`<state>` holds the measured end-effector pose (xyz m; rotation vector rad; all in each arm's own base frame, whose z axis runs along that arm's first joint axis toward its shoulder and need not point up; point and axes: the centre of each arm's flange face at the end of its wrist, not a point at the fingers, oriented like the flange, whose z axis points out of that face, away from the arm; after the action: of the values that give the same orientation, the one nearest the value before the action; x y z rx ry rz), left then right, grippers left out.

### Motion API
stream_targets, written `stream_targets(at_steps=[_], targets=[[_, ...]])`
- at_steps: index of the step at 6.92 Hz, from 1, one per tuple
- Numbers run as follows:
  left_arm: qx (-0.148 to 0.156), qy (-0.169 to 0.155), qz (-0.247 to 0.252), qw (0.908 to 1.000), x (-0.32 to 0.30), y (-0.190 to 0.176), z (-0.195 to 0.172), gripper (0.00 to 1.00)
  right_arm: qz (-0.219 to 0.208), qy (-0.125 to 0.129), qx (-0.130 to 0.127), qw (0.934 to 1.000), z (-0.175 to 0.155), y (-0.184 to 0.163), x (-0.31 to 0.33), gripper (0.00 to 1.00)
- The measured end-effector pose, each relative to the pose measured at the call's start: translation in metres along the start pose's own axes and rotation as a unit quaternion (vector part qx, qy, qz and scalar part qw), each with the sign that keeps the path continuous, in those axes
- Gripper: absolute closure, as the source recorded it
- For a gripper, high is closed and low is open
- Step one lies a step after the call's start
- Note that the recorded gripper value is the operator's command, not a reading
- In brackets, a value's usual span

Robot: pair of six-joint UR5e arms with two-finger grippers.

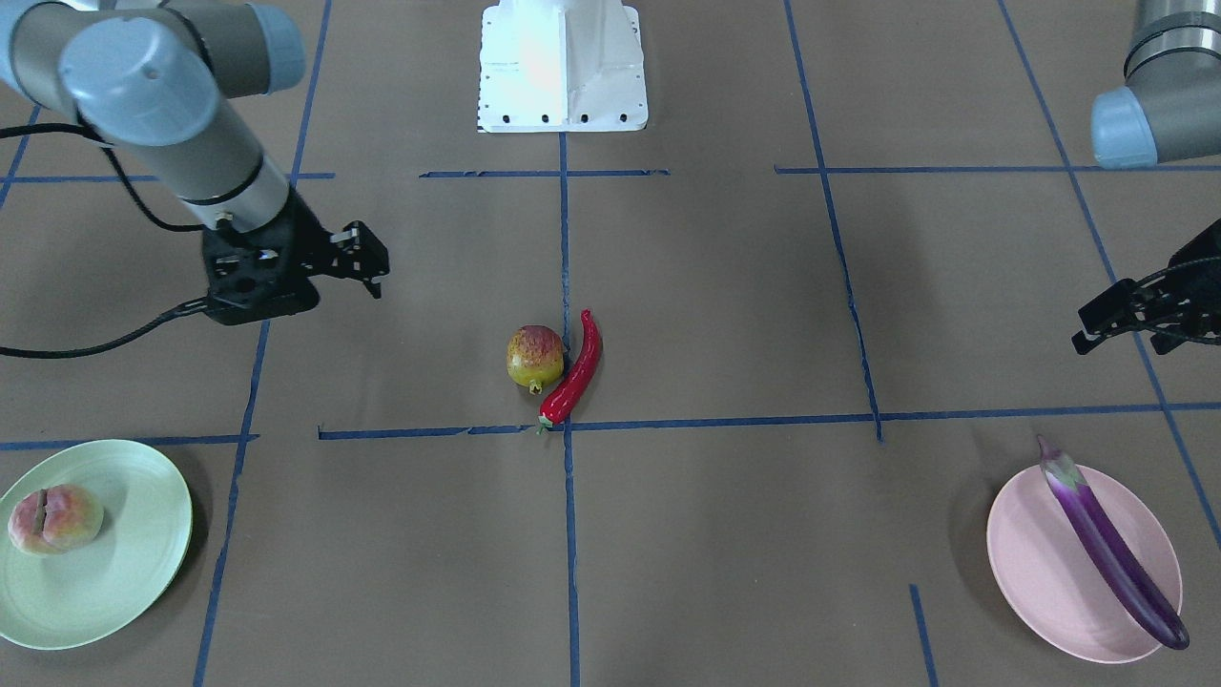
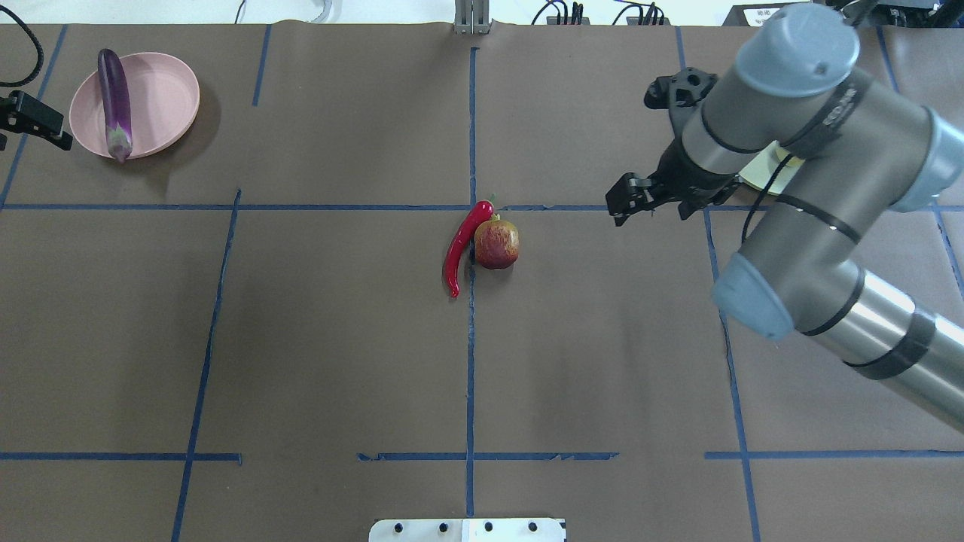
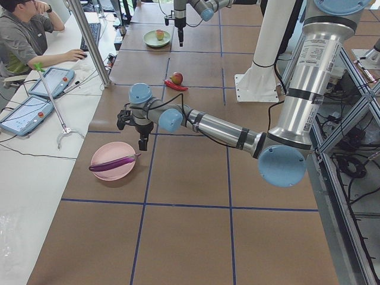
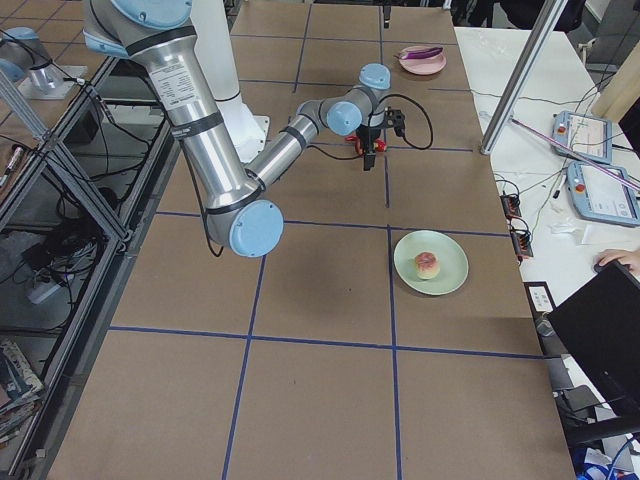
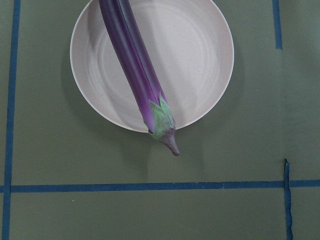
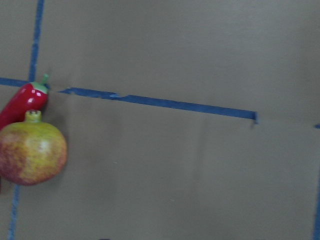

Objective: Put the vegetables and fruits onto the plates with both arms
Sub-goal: 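Lower the right gripper onto the pomegranate and close on it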

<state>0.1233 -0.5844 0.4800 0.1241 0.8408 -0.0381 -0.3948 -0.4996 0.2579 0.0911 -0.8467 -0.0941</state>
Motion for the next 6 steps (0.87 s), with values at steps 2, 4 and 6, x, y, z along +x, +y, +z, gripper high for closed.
stream_targets(at_steps=[2, 4, 6], targets=[[-0.006, -0.002, 0.002, 1.0000, 0.006, 0.003, 0.008, 0.00, 0.023, 0.012, 0.008, 0.9996, 0.032, -0.012, -0.095, 0.00], [-0.010, -0.003, 0.002, 0.9999, 0.008, 0.005, 0.013, 0.00, 0.016, 0.026, 0.017, 0.9994, 0.051, -0.011, -0.139, 0.00], [-0.011, -0.003, 0.002, 0.9999, 0.009, 0.005, 0.014, 0.00, 0.013, 0.049, 0.017, 0.9986, 0.073, -0.023, -0.170, 0.00]])
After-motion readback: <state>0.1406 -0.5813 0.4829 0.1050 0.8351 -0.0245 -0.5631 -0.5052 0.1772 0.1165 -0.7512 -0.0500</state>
